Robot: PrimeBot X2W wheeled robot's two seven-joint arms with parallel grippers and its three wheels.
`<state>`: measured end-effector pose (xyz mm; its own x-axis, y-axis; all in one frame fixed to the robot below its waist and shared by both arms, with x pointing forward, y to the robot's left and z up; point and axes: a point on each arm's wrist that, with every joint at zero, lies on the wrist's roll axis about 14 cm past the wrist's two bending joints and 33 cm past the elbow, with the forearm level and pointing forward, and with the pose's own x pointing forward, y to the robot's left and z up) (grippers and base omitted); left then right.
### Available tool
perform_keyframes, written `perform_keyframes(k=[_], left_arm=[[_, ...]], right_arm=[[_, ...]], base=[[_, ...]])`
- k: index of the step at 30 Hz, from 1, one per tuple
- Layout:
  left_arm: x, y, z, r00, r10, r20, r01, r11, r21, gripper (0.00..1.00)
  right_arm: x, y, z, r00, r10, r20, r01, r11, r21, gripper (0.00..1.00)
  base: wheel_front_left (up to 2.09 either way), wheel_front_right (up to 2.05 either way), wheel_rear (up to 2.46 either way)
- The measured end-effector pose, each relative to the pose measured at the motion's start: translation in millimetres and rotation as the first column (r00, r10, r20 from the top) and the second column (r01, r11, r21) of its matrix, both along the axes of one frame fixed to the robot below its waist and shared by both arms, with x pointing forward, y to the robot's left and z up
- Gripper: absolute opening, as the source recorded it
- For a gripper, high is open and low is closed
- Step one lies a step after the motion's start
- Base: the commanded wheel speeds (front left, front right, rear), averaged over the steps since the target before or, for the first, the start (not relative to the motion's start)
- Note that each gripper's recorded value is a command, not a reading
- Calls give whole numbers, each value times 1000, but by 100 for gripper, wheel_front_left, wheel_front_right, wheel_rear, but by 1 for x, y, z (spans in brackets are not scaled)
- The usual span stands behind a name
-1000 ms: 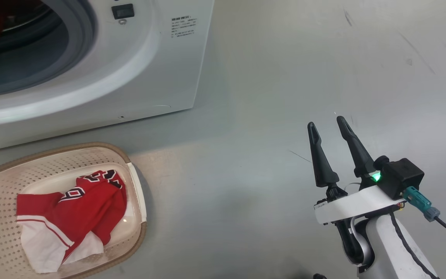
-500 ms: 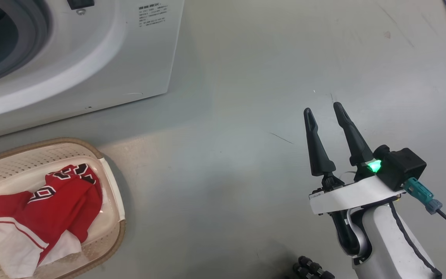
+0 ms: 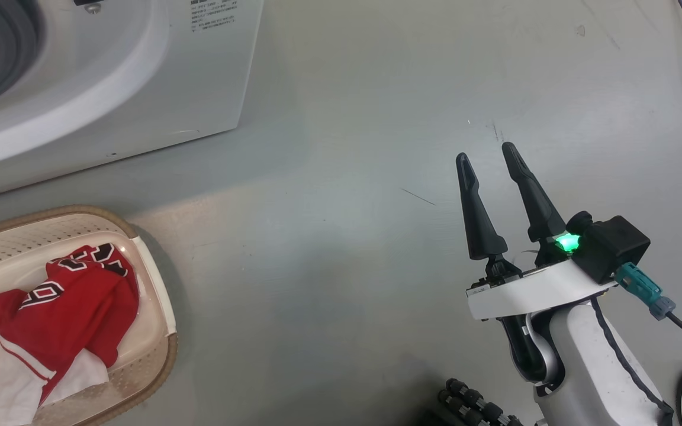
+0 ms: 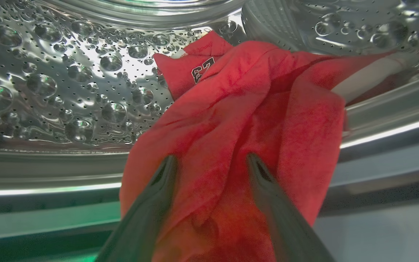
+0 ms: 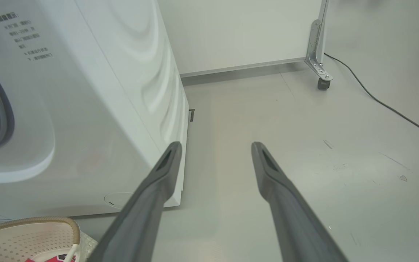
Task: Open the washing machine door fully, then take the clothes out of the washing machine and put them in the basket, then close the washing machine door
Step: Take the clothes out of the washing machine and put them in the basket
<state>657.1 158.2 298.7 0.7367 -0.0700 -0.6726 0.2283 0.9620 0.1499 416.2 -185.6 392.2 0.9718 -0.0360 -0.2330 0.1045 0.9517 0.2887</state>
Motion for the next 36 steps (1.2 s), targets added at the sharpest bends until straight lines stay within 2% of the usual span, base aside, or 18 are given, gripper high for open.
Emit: perform_keyframes(k=[10,11,12,25,36], left_arm=[[9,-1,-4,1000,-4,-11,5,1000,14,100],[9,-1,-4,1000,-4,-12,4,1000,14,35],[10,-1,-5,1000,-8,-15,8,1000,14,0],[4,-13,2,999,-32,5,32,999,-11,0],[-10,-41,33,992,-83,97,94,990,-108,0]], right_arm=[[1,1,-5,1000,-4,-16,4,1000,-5,100],[1,1,-5,1000,-4,-16,4,1000,-5,100],[1,1,-6,1000,-5,-17,5,1000,-7,100],[9,2,5,1000,-2,20,2,1000,-8,100],[13,5,20,998,13,66,-12,1000,-11,100]], base=[[0,0,0],[0,0,0],[0,0,0],[0,0,0],[0,0,0]])
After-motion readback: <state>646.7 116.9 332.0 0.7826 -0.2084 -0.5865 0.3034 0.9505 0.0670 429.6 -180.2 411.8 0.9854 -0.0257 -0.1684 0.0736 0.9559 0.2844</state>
